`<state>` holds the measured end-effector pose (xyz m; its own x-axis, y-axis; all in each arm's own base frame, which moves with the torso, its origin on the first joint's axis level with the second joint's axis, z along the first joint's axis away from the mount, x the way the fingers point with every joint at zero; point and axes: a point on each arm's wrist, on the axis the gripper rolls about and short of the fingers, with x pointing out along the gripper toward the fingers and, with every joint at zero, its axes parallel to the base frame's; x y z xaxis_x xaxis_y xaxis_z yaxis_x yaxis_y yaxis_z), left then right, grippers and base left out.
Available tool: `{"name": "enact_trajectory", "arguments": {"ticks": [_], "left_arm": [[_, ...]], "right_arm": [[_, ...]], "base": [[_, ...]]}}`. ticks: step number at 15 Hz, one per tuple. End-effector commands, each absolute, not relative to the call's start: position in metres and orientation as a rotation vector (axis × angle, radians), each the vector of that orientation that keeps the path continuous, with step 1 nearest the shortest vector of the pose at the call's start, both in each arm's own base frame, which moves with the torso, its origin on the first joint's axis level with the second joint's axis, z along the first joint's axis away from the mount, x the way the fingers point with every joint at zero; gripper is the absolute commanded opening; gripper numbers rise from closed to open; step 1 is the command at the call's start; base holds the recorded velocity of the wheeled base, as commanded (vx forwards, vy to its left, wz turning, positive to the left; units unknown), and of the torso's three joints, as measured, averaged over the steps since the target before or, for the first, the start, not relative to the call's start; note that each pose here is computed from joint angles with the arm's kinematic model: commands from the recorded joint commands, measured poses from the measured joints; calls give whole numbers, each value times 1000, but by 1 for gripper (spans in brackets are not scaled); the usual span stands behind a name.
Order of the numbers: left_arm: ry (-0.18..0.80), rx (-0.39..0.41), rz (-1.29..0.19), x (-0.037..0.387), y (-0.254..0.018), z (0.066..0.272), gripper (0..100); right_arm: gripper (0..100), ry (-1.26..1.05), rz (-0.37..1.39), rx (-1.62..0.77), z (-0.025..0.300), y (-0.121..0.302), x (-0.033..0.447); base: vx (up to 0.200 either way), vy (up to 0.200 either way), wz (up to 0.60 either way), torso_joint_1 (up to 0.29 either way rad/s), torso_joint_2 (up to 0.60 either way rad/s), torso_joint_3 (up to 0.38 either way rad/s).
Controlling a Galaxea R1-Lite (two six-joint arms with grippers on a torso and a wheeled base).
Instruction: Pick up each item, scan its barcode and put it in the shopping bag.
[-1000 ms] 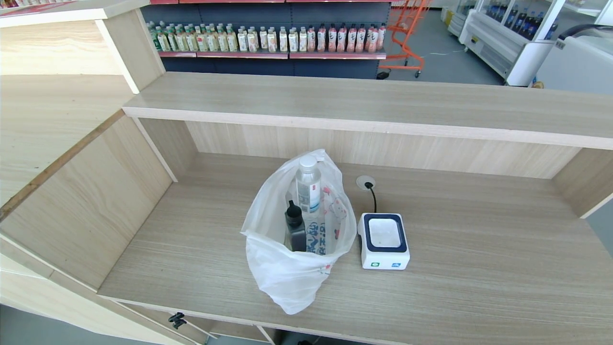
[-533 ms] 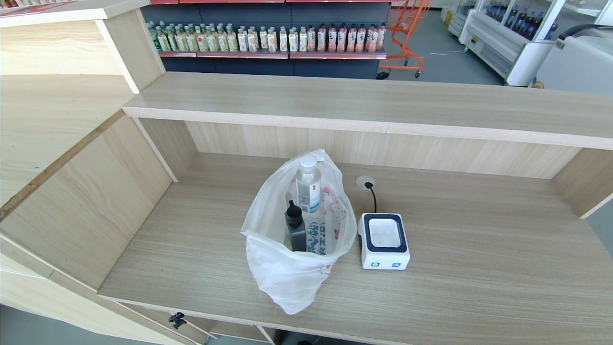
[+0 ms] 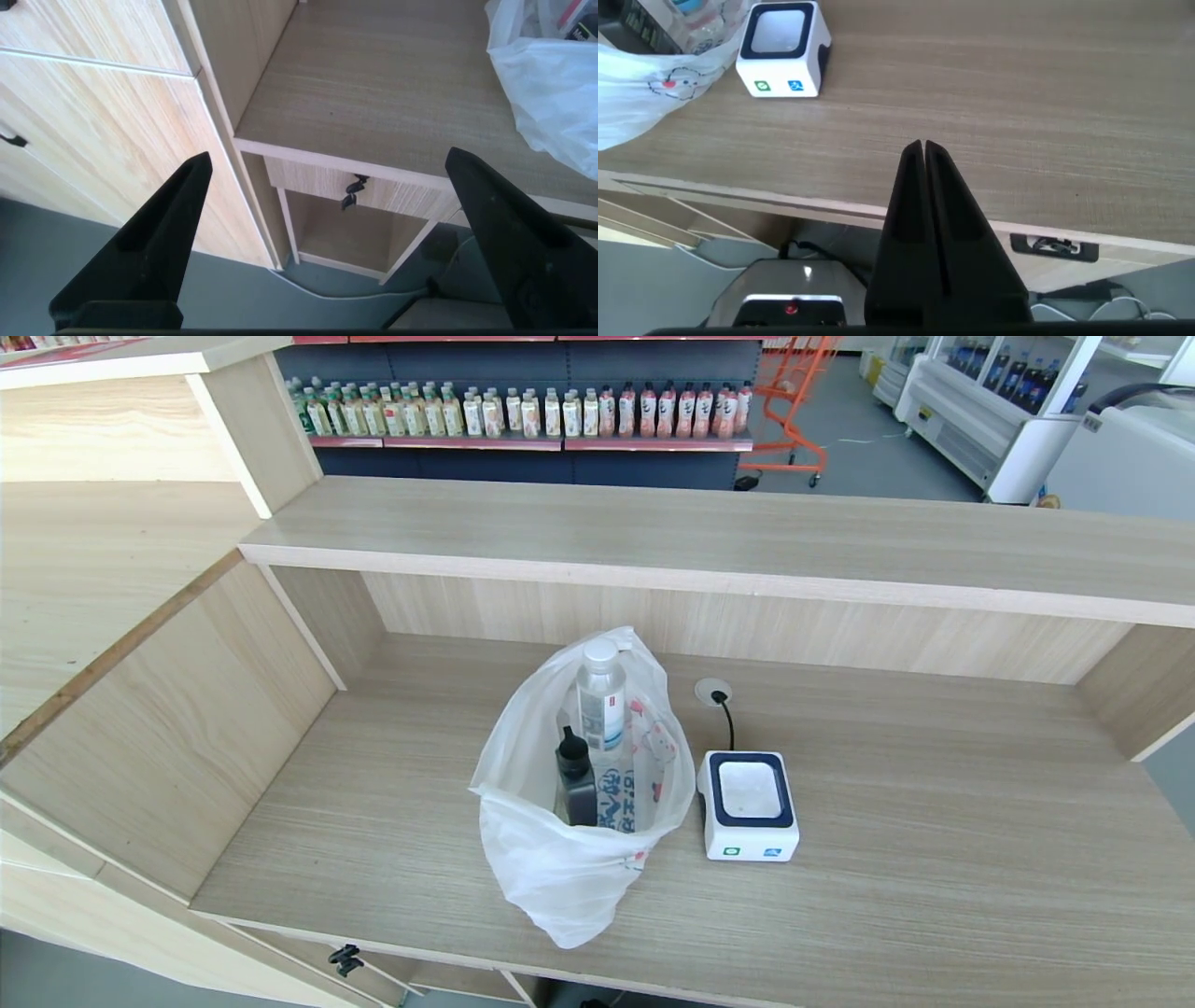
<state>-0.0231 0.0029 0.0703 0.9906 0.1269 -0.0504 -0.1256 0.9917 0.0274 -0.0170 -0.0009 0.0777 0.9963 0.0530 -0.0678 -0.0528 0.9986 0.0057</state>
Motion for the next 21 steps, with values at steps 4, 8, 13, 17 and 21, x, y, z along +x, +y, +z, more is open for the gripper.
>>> {"name": "enact_trajectory", "arguments": {"ticks": [4,8,13,17,21], "left_arm": [[52,25,128,-23,3,70,100],[53,23,128,-23,3,70,100],[53,19,128,-23,3,70,100],[53,19,128,-23,3,70,100],[52,19,128,-23,3,70,100]], "right_arm": [[0,74,53,4,78,-1,-17],[0,75,53,4,78,-1,-16],[0,75,53,4,78,-1,-16],[0,75,53,3,78,-1,-16],[0,75,53,4,78,-1,-16]], "base": [[0,-200,0,5,2,2],[0,-50,0,-1,2,1],[120,0,0,-2,0,2],[0,0,0,0,0,0],[0,0,0,0,0,0]]}}
